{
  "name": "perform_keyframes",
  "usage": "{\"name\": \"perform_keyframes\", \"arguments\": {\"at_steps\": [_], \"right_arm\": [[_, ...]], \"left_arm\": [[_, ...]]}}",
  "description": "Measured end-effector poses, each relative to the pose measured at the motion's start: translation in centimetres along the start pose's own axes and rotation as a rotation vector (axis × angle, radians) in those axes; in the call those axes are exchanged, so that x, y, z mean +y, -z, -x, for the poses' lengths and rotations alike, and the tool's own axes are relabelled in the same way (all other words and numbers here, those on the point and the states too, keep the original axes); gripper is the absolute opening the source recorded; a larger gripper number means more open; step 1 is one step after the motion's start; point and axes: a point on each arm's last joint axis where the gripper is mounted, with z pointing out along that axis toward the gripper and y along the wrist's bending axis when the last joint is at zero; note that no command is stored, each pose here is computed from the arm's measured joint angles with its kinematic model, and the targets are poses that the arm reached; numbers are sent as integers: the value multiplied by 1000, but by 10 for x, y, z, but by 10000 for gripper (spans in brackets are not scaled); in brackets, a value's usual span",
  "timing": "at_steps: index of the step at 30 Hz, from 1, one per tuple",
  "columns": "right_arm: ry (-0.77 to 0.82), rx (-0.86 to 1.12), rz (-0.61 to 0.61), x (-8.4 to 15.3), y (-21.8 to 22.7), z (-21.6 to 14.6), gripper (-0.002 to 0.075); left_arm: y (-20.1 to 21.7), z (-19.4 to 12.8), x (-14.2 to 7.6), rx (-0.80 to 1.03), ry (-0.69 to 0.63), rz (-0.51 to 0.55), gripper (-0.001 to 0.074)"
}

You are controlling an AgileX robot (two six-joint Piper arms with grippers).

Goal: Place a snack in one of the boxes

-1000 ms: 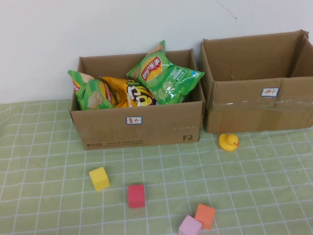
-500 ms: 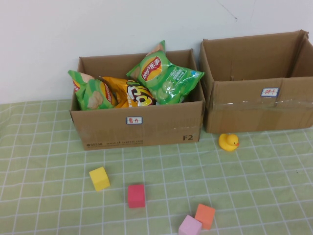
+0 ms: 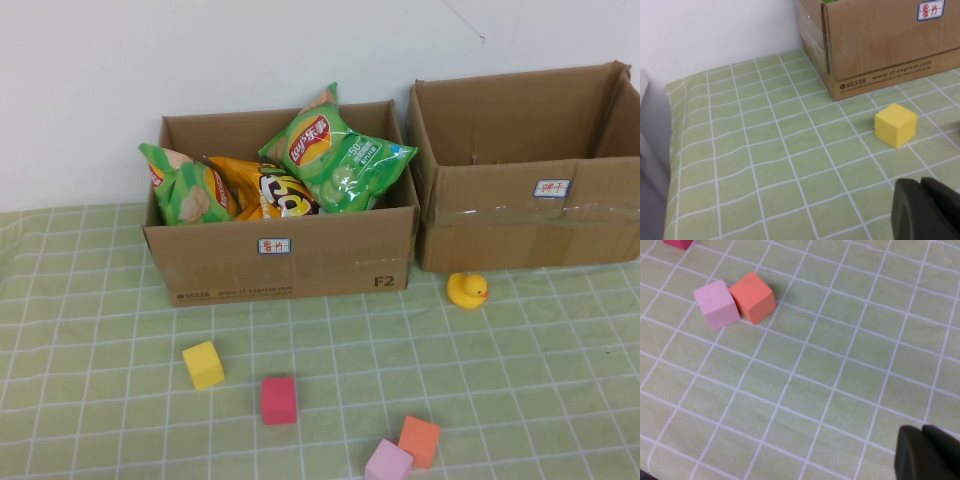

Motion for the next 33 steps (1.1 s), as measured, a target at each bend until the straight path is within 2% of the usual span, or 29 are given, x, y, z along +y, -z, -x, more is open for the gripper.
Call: {"name": "perform_keyframes", "arguments": {"at_steps": [3, 10, 25, 33], "right_arm": [[0, 0, 0, 0, 0, 0, -2], [0, 0, 0, 0, 0, 0, -2], [0, 0, 0, 0, 0, 0, -2], [0, 0, 0, 0, 0, 0, -2]], "left_arm": [[0, 0, 0, 1, 1, 0, -1], [0, 0, 0, 1, 104, 1, -1], [0, 0, 3, 6, 140, 54, -1], [1, -1, 7, 6, 151, 115, -2]]}}
